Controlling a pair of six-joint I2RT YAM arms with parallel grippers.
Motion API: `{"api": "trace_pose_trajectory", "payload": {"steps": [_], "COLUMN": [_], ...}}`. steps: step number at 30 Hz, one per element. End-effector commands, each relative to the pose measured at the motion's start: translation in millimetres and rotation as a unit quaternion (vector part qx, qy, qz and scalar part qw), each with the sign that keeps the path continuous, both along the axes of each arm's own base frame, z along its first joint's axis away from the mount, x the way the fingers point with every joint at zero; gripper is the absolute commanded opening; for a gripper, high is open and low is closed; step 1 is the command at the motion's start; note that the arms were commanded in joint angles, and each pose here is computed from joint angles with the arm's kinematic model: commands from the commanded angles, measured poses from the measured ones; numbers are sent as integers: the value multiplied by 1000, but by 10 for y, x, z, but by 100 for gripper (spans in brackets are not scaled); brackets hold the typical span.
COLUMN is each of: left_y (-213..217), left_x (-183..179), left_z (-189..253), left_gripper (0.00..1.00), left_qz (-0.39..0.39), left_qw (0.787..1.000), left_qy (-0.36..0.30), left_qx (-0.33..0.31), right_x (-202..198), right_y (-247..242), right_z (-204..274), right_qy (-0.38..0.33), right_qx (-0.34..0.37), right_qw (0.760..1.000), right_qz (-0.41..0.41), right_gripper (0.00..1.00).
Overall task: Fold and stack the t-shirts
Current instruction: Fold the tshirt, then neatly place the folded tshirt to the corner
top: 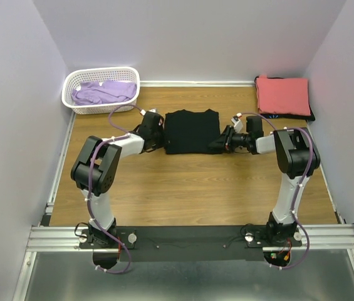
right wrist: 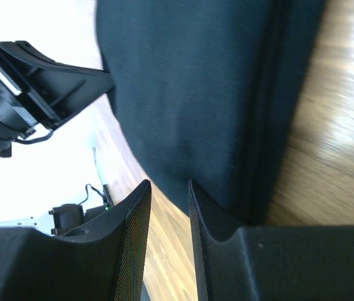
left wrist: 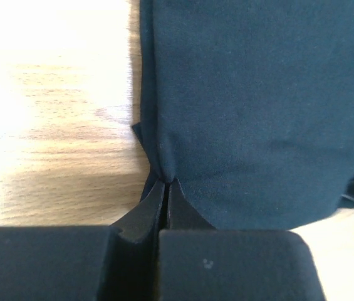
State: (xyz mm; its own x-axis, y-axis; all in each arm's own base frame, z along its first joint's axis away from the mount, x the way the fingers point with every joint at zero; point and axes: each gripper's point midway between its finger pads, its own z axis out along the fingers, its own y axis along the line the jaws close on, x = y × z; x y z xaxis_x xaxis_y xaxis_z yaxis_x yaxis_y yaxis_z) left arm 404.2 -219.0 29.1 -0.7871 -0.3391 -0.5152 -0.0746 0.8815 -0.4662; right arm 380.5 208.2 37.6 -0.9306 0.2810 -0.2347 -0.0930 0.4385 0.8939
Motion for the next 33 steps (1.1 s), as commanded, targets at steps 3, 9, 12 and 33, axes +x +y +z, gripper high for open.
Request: {"api": "trace_pose_trajectory", "payload": {"steps": [3, 9, 12, 33], "left_y": [243, 290, 278, 94], "left_x": [-305, -358, -406, -657], "left_z": [-378, -307, -246, 895], "left_gripper": [0, 4, 11, 77], "left_qz": [15, 18, 12, -51], "left_qw": [997, 997, 997, 982], "left_qy": [72, 69, 67, -110], "left_qx": [-11, -18, -26, 143], "right_x": [-159, -188, -152, -371], "right_y": [-88, -87, -112, -1243], "right_z": [-419, -205, -61, 642], "right_qy": [46, 24, 5, -60], "right_qx": [-29, -25, -42, -353], "right_qw": [998, 999, 999, 913], "right_qz": [-23, -20, -15, -194], "right_gripper": [38, 38, 38, 86]}}
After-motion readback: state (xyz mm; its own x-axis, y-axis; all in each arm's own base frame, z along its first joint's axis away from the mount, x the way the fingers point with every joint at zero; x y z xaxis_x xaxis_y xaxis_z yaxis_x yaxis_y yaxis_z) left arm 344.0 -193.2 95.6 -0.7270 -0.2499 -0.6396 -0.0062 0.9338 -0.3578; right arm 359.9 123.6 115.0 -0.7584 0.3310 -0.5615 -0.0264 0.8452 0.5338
